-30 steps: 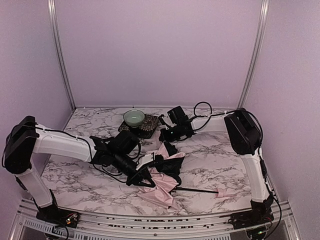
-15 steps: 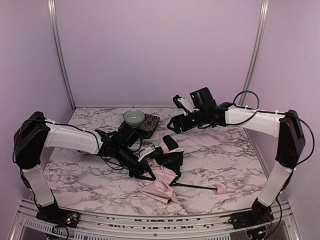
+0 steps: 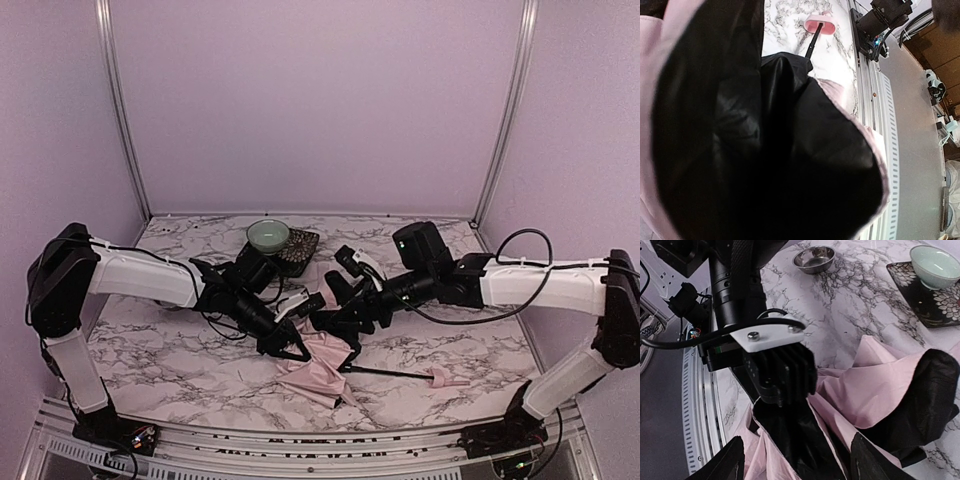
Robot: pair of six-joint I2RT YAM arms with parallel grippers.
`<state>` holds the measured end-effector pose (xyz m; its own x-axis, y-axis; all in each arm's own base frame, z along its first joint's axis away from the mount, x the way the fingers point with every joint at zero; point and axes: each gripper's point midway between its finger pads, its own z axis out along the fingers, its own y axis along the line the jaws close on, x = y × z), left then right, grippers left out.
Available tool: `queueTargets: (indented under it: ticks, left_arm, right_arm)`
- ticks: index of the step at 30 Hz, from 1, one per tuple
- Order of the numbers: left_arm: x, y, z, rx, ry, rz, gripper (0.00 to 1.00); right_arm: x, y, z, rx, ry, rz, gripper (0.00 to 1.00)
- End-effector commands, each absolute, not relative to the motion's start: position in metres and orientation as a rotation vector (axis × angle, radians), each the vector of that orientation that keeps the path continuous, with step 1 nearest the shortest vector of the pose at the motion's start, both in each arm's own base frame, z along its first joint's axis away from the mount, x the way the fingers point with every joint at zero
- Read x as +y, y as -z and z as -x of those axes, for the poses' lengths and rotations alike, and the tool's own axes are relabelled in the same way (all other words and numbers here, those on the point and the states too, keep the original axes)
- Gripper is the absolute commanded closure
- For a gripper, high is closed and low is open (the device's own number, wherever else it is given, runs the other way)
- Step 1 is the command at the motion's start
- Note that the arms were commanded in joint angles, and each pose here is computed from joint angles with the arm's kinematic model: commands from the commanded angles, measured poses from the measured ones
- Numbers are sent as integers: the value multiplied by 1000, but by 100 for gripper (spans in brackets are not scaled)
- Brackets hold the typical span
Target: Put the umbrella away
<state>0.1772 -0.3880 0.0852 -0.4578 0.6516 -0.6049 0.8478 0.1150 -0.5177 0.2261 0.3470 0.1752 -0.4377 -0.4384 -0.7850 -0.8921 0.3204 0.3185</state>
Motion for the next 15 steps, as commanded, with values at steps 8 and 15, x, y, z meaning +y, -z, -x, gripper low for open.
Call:
queueTargets:
  ticks: [8,15]
  left_arm:
    - [-383,-86,-177,2256,1348,-1438,100]
    - [-386,-92,-182,2251,1359,-1410,86]
  right_arm:
    - [387,-107,-215,2084,-1158,1236,60]
    - [373,-64,-244,2273,-1223,1056,100]
